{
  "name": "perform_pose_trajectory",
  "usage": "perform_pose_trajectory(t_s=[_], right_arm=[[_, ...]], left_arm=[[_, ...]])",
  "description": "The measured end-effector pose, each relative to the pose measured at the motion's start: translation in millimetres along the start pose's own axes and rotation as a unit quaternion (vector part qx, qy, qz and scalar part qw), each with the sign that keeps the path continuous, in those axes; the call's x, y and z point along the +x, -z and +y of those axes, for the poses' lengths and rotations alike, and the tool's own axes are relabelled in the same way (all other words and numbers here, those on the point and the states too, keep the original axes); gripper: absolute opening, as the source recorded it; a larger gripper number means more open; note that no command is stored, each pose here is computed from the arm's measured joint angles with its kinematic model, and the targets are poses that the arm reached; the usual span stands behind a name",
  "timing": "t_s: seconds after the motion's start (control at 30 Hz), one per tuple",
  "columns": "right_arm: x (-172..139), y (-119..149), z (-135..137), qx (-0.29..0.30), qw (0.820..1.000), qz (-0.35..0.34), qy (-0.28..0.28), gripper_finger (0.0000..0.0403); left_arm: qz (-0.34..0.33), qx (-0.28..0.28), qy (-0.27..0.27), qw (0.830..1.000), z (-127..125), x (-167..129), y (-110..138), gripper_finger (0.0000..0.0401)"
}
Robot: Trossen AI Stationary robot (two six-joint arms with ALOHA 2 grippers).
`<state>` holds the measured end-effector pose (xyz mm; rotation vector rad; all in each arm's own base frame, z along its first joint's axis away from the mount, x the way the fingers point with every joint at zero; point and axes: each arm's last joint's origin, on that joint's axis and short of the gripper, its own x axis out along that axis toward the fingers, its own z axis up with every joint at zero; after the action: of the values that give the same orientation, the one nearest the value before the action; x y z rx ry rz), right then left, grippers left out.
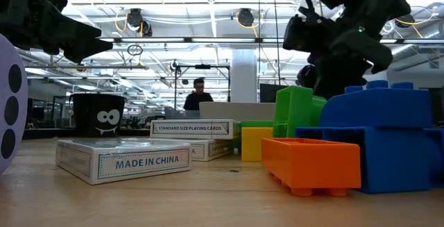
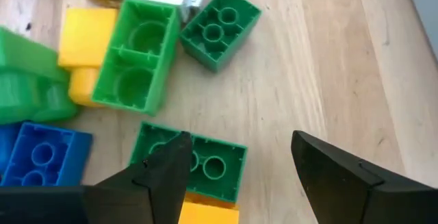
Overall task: Pick & Place Toys
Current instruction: Put the orange game piece into the gray bin
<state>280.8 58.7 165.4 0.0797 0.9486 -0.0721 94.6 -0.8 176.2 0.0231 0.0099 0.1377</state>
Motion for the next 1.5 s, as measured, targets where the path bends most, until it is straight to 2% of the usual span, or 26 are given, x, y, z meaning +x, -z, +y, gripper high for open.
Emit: perform_pose_trajectory(t_s=[0.1,0.3,0.5,0.6,0.8,0.9,1.27,1.4,1.5], right_arm=[[-0.2,3.3,0.4,-0.014,1.0,0.017,-0.004,0.0242],[-2.3,10.4,12.7,-0.047,0.994,0.055,-0.088,0.0242],[-7.1,15.8,21.2,-0.07,0.99,0.069,-0.097,0.0242],[-11.3,19.0,22.5,-0.053,0.991,0.084,-0.094,0.0242],[-17.5,18.7,23.1,0.04,0.991,0.09,-0.089,0.0237],[-17.7,20.8,25.3,0.061,0.99,0.099,-0.087,0.0231],[-6.5,28.4,25.7,0.064,0.988,0.132,-0.059,0.0211],[-5.2,26.9,20.6,0.009,0.993,0.112,-0.02,0.0203],[-3.3,26.3,13.8,-0.041,0.994,0.093,0.044,0.0196]], left_arm=[[0.0,0.0,0.0,1.0,0.0,0.0,0.0,0.031],[0.0,0.0,0.0,1.0,0.0,0.0,0.0,0.031],[0.0,0.0,0.0,1.0,0.0,0.0,0.0,0.031],[0.0,0.0,0.0,1.0,0.0,0.0,0.0,0.031],[0.0,0.0,0.0,1.0,0.0,0.0,0.0,0.031],[0.0,0.0,0.0,1.0,0.0,0.0,0.0,0.031],[0.0,0.0,0.0,1.0,0.0,0.0,0.1,0.031],[0.0,0.0,0.0,1.0,0.0,0.0,0.1,0.031],[0.0,0.0,0.0,1.0,0.0,0.0,0.1,0.031]])
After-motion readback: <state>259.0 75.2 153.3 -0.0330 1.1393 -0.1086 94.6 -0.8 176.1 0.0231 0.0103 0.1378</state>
